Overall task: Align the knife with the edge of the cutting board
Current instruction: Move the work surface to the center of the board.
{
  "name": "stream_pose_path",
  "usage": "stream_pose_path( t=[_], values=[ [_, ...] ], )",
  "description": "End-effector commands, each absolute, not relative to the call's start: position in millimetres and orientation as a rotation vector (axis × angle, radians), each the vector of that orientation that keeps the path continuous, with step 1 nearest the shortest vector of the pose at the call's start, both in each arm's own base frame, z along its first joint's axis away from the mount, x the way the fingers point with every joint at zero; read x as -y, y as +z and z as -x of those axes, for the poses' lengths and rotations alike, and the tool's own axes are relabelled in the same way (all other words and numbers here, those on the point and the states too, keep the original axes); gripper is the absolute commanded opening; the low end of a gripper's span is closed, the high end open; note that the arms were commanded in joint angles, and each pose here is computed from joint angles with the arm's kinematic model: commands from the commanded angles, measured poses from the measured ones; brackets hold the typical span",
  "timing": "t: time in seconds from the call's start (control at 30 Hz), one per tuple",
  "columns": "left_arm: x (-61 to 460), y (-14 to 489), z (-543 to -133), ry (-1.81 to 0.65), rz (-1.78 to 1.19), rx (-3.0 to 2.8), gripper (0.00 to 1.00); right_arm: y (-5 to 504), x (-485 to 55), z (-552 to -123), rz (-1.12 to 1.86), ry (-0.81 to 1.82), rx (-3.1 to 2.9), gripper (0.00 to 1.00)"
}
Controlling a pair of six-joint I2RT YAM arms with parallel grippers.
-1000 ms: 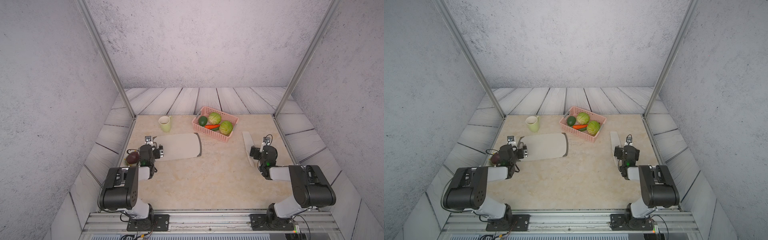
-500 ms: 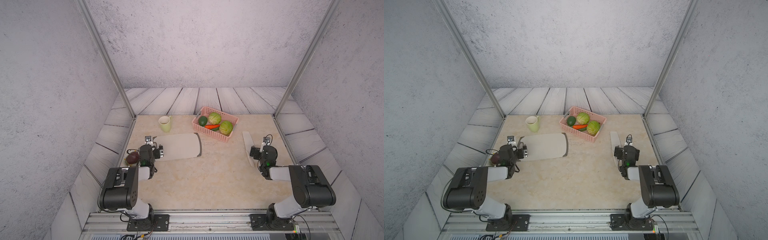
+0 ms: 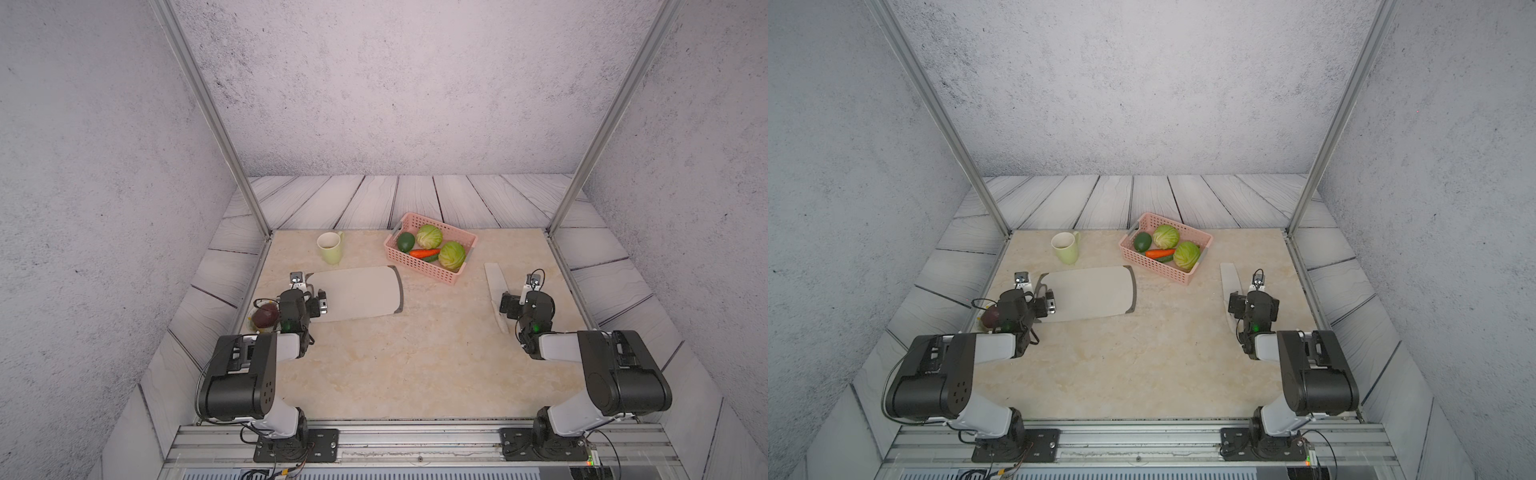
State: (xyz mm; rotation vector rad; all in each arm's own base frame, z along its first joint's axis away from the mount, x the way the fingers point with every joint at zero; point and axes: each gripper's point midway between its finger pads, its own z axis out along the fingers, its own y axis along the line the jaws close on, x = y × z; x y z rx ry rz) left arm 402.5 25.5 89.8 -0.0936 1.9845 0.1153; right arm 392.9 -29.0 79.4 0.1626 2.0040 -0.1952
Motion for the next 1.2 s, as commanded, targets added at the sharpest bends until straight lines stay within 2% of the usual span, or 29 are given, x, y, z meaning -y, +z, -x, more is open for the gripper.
stream_pose_path(
  t=[0.0,0.53,0.7,0.9,1.03,1.17],
  values=[
    [-26,99,-407,0.118,0.085,-1.952,0.98,91,29,-396,-0.164,-0.191,-1.978,0.99],
    [-28,100,-406,0.122,0.094,-1.945,0.98,98,33,-398,-0.183,-0.216,-1.955,0.99],
    [-72,131,-396,0.323,0.375,-1.98,0.98,140,48,-394,-0.32,-0.269,-2.038,0.99],
    [-99,188,-369,0.351,0.763,-1.914,0.98,164,31,-368,-0.508,-0.064,-2.17,0.99],
    [-89,207,-359,0.274,0.817,-1.993,0.98,172,-5,-347,-0.486,0.195,-2.268,0.99],
    [-64,213,-355,0.146,0.738,-2.148,0.98,180,-37,-325,-0.46,0.446,-2.302,0.99]
  ],
)
